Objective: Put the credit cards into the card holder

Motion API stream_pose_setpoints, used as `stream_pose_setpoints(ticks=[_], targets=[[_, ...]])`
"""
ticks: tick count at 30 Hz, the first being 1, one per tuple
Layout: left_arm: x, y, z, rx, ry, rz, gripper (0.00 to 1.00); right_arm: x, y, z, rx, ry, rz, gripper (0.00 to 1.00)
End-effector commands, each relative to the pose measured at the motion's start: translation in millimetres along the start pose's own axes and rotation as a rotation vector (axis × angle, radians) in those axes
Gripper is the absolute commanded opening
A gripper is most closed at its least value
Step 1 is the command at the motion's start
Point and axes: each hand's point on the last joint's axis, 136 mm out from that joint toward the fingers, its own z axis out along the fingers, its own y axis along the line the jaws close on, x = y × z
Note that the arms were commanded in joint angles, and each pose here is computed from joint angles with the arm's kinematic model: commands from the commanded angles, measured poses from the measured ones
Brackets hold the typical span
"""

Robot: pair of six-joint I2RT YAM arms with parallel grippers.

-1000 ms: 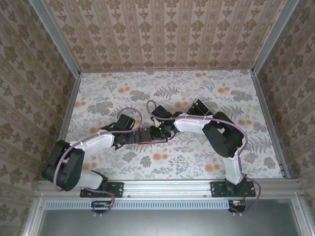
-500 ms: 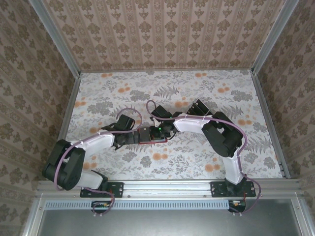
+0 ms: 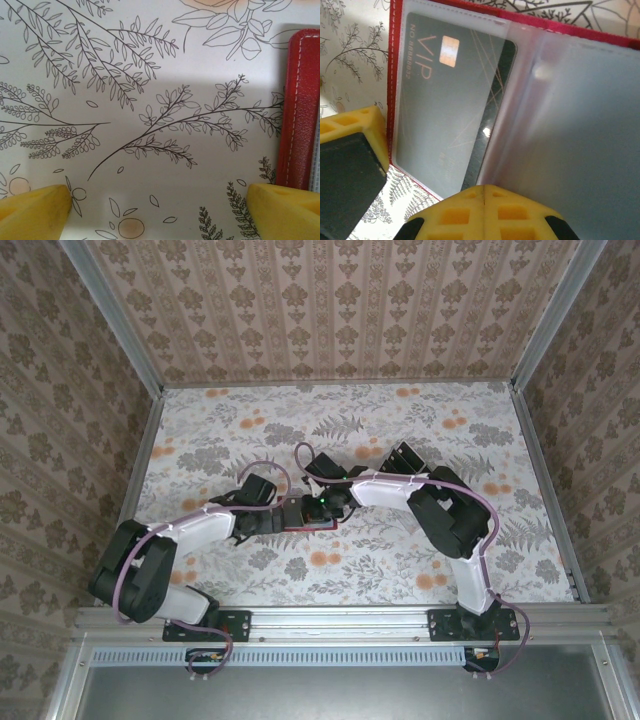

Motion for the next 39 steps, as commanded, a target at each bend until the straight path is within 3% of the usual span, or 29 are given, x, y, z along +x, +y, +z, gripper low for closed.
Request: stream_pose_setpoints(ticks=[1, 8, 13, 17, 39], targets=[[10, -6, 7, 0.018, 0.042, -0.01, 1.0, 6, 5, 7, -0.007, 0.04, 0.005, 0.0], [3, -5, -2, 0.017, 0.018, -0.009, 1.0, -11, 11, -27, -0.014, -0.024, -0.016, 0.01], [-9, 0, -19, 0.02, -0.021, -0.027, 1.0, -32, 1, -60, 0.013, -0.097, -0.015, 0.3], [-19, -3, -30, 0.044, -0.049, -0.03, 1.0, -40, -14, -63, 0.043, -0.093, -0.009, 0.39], [-26, -38, -40, 0.186, -0.112, 0.017, 1.0, -28, -34, -14, 0.061, -0.009, 0.043, 0.44]])
